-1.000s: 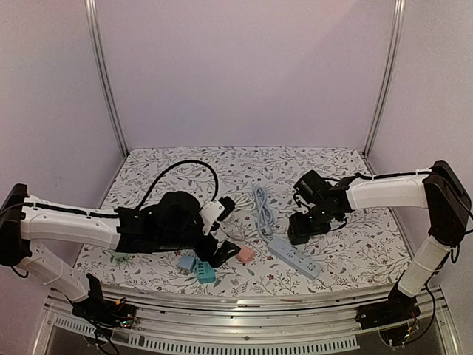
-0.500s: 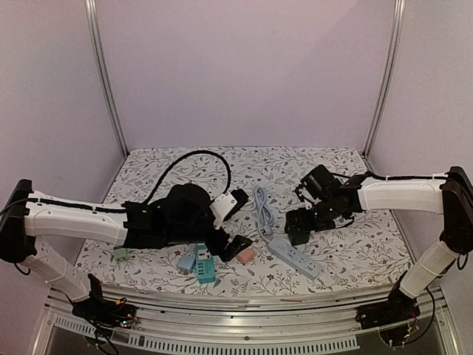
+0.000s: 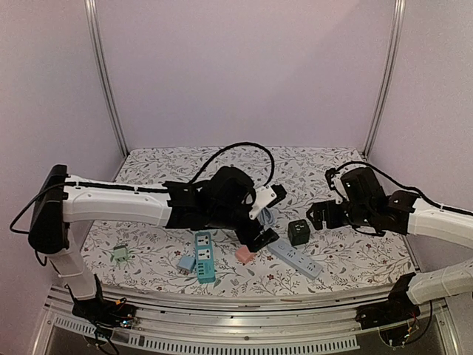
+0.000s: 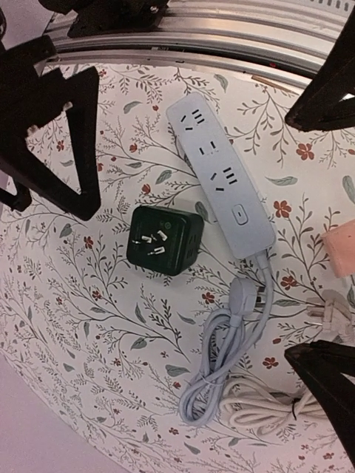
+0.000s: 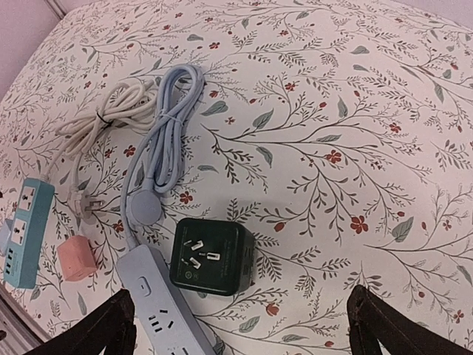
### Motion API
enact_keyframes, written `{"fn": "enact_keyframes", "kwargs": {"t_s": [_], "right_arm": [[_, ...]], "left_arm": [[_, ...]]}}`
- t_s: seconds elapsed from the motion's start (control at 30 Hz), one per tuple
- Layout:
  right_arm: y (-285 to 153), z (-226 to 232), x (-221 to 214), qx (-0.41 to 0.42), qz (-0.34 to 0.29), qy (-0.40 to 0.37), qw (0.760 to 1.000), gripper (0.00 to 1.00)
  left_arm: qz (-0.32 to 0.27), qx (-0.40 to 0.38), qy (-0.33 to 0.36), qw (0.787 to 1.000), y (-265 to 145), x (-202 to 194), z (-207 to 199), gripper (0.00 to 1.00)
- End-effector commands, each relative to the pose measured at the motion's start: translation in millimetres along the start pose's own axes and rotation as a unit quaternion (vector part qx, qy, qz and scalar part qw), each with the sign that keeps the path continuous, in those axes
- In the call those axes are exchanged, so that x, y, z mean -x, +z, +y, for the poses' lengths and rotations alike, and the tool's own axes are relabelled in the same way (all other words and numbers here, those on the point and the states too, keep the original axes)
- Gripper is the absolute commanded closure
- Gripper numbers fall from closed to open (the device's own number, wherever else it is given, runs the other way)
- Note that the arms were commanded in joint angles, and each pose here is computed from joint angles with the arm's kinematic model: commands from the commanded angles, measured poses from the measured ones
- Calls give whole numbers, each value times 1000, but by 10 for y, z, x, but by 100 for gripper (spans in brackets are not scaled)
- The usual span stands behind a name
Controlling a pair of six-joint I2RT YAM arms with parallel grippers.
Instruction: Insert the plug
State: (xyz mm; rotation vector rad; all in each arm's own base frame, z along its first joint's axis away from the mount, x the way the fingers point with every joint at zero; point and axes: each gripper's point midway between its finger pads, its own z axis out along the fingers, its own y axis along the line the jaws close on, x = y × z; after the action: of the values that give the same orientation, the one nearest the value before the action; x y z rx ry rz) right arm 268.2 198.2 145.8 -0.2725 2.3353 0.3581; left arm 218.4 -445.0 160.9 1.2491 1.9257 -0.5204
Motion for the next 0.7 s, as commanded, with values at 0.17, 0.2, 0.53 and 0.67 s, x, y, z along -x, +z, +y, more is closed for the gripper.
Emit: {"fn": "enact_keyframes", "kwargs": {"t_s": [0.17,0.2,0.53,0.67], "right_arm": [[-185,-481,-51,-106,-49,49,992,1],[-205,-486,-80,-101,-51,58,992,1],[-522,-390,-173,-11,-103,63,993,1],[-686,-354,-137,19,-131,69,989,1]], "left_arm": [[96,-67,71,991,555,-156,-282,1],[106,-72,79,989,601,-174,-293,1],[139,-120,87,979,1128,-94,-175,1],[160,-122,84,976,1362,-184,-101,1]]}}
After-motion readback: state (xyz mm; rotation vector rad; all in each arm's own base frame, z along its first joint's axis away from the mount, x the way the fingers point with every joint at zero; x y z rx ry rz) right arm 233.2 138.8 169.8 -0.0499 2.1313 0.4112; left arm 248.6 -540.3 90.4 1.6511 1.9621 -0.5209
